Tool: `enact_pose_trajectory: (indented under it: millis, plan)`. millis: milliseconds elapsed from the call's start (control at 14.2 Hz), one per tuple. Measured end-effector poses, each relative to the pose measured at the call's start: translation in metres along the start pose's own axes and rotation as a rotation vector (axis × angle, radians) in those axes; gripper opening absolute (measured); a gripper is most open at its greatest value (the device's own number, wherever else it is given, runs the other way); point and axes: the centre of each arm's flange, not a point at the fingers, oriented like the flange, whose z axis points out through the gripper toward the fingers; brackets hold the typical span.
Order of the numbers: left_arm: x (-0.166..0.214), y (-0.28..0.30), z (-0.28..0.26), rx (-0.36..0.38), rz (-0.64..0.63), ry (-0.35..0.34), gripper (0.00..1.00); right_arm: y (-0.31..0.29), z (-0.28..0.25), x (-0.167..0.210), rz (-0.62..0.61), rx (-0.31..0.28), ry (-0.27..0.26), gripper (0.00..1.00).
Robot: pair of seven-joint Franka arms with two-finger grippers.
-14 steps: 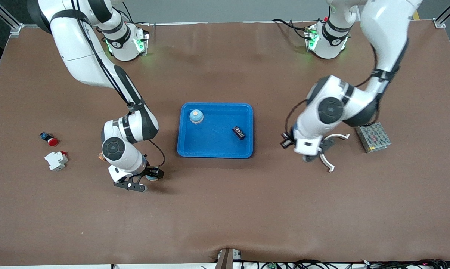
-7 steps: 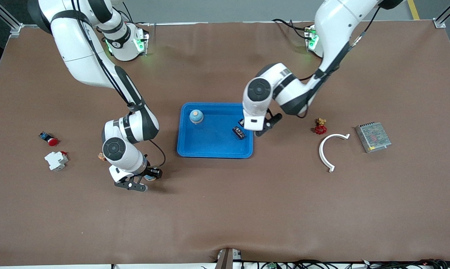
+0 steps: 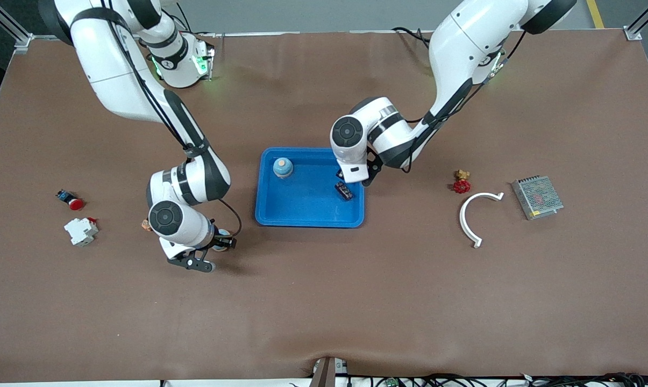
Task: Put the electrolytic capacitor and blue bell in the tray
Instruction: 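Lower the capacitor into the tray and open the left gripper, then carry the bell over the tray with the right gripper while the left gripper withdraws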
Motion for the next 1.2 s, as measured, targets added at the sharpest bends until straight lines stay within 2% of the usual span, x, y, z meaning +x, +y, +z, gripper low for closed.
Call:
enact_pose_trajectory:
  millis: [212,282,494,706,918,1200]
  plan:
    - [0.002,0.007,0.007,0.006,-0.087,-0.006,0.35,-0.018,-0.04,-0.016,0.034,0.047,-0.025,0.68]
    - [0.001,0.009,0.01,0.007,-0.095,-0.005,0.4,-0.025,-0.049,-0.026,0.053,0.05,-0.027,0.68]
    - [0.004,0.015,0.003,-0.015,-0.099,0.008,0.7,-0.062,-0.063,-0.07,0.119,0.045,-0.032,0.68]
    - [0.018,0.031,-0.027,-0.057,-0.11,0.03,0.99,-0.108,-0.063,-0.118,0.172,0.039,-0.033,0.68]
    - [0.045,0.045,-0.077,-0.054,-0.103,0.062,1.0,-0.131,-0.047,-0.152,0.195,0.042,-0.024,0.68]
    - [0.09,0.05,-0.121,-0.042,-0.059,0.086,1.0,-0.117,-0.014,-0.164,0.205,0.063,0.007,0.68]
